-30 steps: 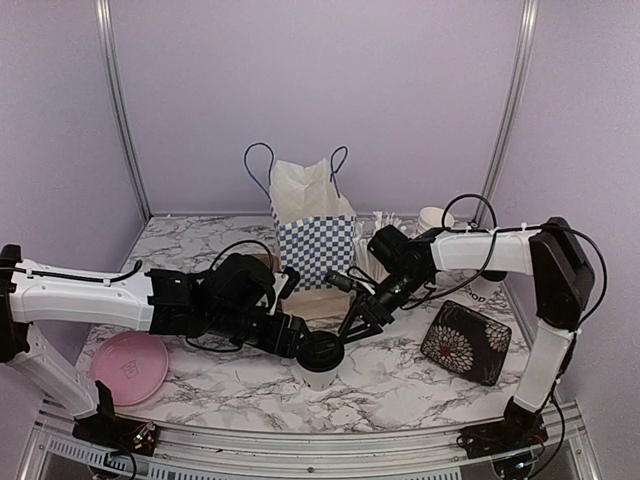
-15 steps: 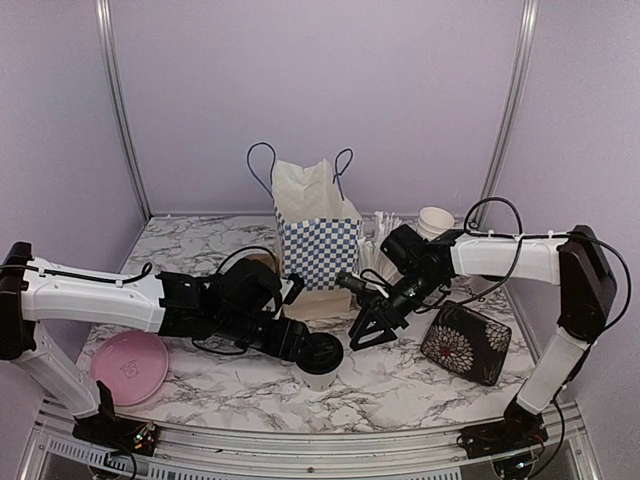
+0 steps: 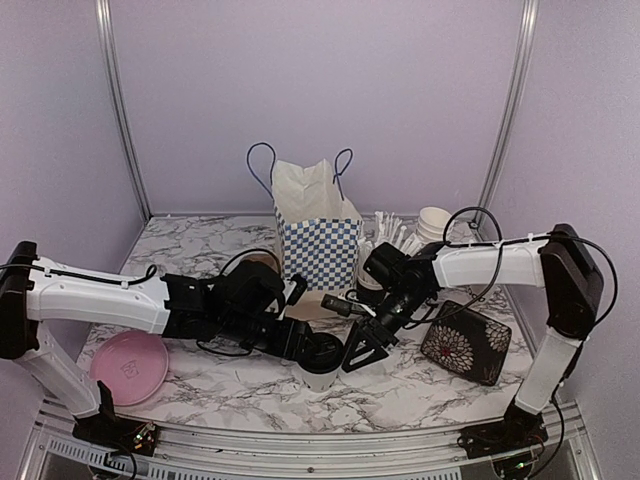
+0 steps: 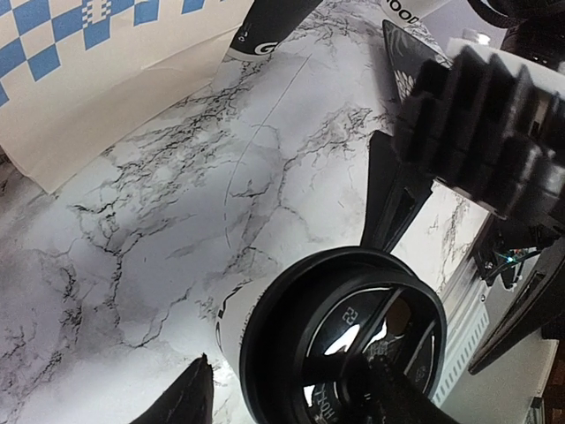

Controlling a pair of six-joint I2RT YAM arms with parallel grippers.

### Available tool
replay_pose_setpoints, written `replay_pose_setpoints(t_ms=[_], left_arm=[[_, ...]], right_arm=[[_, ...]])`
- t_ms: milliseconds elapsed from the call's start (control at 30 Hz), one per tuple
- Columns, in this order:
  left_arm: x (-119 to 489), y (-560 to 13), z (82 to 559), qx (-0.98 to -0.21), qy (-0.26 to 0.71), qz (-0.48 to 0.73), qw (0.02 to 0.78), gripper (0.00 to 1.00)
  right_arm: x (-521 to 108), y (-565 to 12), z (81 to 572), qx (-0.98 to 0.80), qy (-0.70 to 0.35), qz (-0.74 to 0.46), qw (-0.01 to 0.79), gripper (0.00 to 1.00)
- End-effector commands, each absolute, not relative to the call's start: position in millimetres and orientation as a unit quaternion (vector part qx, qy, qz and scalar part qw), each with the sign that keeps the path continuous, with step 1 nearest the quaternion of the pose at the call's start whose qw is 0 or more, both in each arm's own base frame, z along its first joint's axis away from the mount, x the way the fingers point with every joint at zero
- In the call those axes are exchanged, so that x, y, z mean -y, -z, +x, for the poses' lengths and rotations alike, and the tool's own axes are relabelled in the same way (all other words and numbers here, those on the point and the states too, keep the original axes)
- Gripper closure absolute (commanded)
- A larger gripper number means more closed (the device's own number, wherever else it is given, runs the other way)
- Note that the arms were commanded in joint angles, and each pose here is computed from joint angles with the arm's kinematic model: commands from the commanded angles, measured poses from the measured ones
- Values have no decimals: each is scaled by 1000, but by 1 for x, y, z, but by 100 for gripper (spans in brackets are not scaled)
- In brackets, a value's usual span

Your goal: Pack the takeout coffee

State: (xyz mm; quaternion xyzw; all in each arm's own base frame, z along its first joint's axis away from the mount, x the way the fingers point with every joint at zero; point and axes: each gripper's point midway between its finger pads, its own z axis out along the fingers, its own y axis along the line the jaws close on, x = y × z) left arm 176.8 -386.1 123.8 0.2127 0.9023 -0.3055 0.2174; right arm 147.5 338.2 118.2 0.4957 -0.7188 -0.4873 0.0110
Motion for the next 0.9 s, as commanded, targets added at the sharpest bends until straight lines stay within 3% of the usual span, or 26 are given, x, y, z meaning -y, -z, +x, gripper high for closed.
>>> replay_pose_setpoints(t_ms=[0, 267, 567, 733, 867], left_arm=[[368, -81, 162, -927, 254, 219, 169, 39], [365, -70, 154, -932, 239, 218, 163, 40], [354, -54, 148, -940, 221, 213, 149, 41], [349, -54, 147, -940, 218, 213, 153, 41], [354, -87, 165, -925, 223, 220, 215, 34]], right_arm=[[-351, -126, 154, 718, 498, 486, 12, 20], [-356, -107, 171, 754, 465, 464, 11, 25], [-330, -40, 208, 836, 288, 467, -21, 34], [-343, -58, 204, 811, 327, 485, -21, 35], [-355, -95, 195, 769, 382, 512, -32, 33]])
